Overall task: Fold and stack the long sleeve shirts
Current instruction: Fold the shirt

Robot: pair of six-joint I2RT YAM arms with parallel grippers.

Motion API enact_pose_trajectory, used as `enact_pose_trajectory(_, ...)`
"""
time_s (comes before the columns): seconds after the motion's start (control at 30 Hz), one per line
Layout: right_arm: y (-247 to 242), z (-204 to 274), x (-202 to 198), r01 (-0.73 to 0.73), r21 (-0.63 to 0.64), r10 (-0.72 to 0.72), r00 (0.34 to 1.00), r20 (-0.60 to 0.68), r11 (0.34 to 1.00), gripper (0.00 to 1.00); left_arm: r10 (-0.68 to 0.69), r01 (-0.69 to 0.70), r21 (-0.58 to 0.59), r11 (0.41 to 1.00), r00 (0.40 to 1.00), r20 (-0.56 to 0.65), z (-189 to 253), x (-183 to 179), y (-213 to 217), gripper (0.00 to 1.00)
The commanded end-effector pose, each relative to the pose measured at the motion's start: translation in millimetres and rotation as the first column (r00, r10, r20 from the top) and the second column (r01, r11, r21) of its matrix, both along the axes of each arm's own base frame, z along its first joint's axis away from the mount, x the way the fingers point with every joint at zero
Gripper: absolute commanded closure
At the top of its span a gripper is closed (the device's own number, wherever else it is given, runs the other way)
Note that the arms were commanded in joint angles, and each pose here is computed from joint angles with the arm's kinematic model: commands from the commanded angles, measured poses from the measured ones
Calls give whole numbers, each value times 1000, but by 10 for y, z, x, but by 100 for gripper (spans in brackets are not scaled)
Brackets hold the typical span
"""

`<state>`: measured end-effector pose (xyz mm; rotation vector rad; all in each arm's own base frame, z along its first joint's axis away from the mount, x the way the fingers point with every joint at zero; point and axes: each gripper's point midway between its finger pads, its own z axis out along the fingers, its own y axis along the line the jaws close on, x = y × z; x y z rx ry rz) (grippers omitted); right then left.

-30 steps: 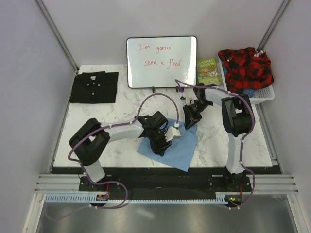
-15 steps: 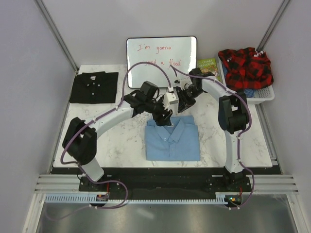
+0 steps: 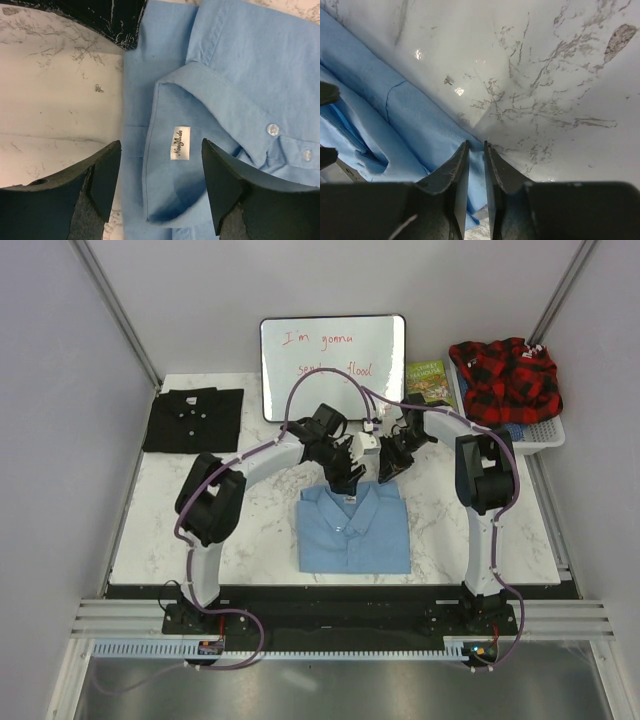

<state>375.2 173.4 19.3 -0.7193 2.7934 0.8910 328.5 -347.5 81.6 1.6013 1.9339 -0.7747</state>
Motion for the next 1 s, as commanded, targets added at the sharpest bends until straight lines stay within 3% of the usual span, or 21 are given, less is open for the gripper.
enact_pose_trajectory(0.0, -9, -65, -14, -34, -17, 34, 999, 37, 999, 75, -1, 1, 3, 1000, 999, 46, -19, 174, -86, 28)
enact_pose_trajectory(0.2, -48, -96, 8, -35, -42, 37, 998, 45, 998, 80, -5, 4, 25, 1000, 999, 53, -105, 209, -65, 35)
enact_pose_trajectory(0.3, -57, -109, 1, -36, -47, 38, 998, 42, 998, 81, -31, 30, 16, 999, 999, 40, -63, 118, -43, 50)
enact_pose_trajectory(0.4, -64, -116, -19, -41, -48, 43, 998, 41, 998, 81, -38, 38, 17, 999, 999, 23, -56, 87, -10, 78)
enact_pose_trajectory(0.53, -62, -117, -12, -38, -45, 39, 998, 39, 998, 82, -16, 16, 4, 1000, 1000, 22, 30, 129, 16, 98)
enact_pose_trajectory(0.97, -41, -97, -19, -42, -35, 43, 998, 39, 999, 82, 98, -98, -24, 995, 995, 13, 121, 427, 167, 98)
